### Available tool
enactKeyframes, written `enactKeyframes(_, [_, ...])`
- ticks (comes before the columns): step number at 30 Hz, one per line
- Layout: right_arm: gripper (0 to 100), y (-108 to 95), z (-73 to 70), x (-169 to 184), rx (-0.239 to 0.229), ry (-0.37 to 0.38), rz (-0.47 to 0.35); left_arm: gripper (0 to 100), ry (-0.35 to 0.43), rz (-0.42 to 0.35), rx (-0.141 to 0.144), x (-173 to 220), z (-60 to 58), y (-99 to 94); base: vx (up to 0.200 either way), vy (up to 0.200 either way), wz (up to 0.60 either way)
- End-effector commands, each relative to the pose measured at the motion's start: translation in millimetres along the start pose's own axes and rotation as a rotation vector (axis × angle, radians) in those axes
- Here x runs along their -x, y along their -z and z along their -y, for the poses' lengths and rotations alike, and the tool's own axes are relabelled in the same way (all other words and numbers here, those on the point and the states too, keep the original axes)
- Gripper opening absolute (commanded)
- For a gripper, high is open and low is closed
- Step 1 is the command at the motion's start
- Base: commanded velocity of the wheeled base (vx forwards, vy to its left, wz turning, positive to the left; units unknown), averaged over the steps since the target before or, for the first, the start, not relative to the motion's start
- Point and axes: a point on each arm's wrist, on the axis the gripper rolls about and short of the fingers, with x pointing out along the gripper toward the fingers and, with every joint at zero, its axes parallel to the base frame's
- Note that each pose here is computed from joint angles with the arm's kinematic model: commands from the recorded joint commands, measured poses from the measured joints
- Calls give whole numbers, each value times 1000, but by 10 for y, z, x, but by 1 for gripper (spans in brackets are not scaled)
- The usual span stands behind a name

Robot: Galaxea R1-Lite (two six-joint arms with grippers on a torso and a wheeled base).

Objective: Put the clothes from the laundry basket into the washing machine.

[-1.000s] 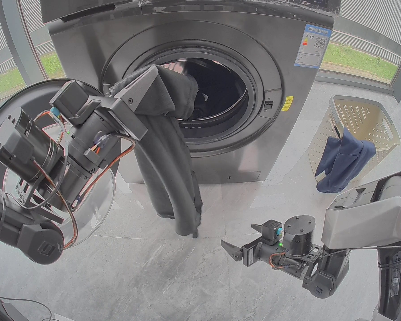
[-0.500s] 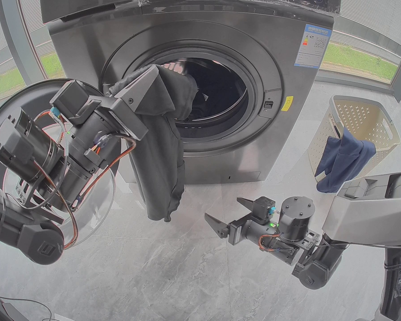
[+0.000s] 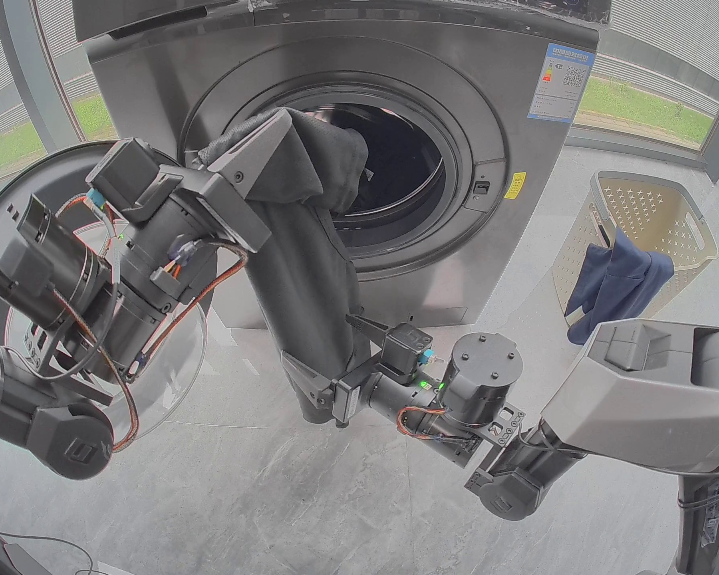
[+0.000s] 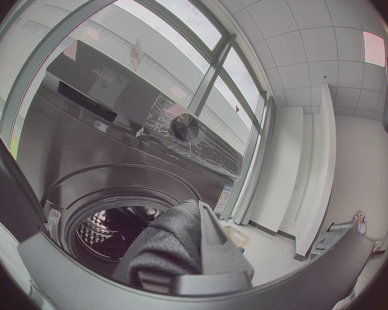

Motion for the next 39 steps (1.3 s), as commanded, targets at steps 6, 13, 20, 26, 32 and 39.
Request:
enactKeyframes(6, [100,207,294,-350,34,70,33,0,41,40,15,17,136,-141,0,0,0])
enactKeyframes(13, [100,215,532,-583,64,127,69,0,54,43,23,21,180,-155,0,0,0])
enactKeyframes(20, [100,302,606,-716,82,139,83,0,66,51,29,31,218,-186,0,0,0])
enactKeyframes(26, [100,321,587,-782,84,131,104,0,73,48,35,34,241,-177,0,0,0])
enactKeyframes(32, [100,280,462,-806,82,103,124,0,72,42,35,33,238,-158,0,0,0])
enactKeyframes(39, [100,284,523,-919,86,112,149,0,79,44,39,39,261,-169,0,0,0])
